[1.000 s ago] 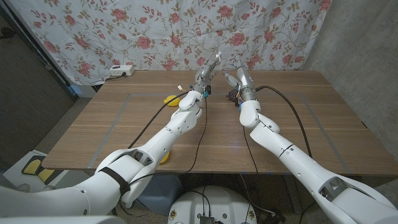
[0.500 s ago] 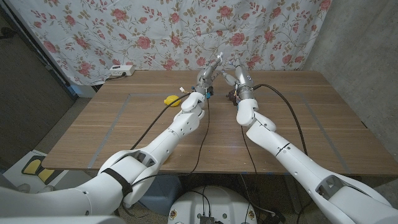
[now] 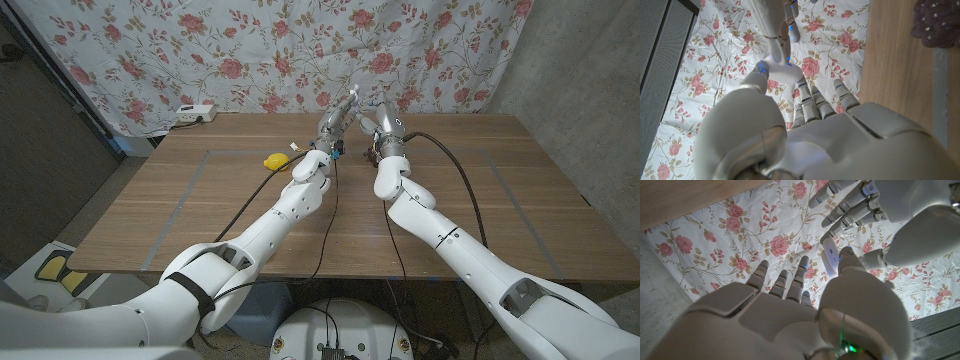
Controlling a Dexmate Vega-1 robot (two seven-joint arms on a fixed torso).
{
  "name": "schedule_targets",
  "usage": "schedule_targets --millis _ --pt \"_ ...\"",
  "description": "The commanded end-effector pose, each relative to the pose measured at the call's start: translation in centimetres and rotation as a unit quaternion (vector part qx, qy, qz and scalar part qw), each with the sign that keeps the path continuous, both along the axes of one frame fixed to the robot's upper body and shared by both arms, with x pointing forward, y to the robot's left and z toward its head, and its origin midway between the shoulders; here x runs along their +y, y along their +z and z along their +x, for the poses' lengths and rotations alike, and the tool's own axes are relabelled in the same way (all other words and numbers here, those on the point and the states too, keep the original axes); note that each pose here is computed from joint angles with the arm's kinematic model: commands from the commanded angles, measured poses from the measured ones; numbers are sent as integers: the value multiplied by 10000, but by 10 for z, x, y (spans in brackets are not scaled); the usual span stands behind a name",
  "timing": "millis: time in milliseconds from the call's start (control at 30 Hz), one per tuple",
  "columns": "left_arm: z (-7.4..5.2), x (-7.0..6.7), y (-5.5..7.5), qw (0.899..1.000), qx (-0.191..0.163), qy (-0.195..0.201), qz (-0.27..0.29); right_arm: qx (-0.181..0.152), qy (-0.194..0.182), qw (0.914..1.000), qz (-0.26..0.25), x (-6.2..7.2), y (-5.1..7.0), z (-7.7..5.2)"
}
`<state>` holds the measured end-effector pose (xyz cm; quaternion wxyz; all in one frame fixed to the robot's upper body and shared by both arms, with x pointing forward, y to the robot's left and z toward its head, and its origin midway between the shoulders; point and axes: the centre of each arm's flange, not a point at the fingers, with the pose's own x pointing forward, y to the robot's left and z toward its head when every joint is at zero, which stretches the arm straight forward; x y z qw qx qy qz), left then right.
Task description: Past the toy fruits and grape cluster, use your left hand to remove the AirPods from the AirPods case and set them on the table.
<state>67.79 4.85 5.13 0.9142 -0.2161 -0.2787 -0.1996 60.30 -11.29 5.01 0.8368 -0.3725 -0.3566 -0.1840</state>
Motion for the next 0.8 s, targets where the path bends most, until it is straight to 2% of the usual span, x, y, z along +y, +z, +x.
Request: schedule_targets --millis 33,167,200,367,800 --pt "2 -1 -5 9997 31 -221 -11 -80 -449 9988 -157 7 4 0" --pt "2 -3 -5 9992 -5 -394 -23 -171 -623 9972 -373 13 3 -1" --pt "2 -4 -5 9994 -1 -335 6 -202 -669 9966 -425 14 2 -1" --pt "2 -4 -7 9992 60 -408 -6 -103 -536 9978 -369 17 2 0" --pt "1 -4 -8 9990 65 -435 13 -171 -705 9965 -407 21 4 1"
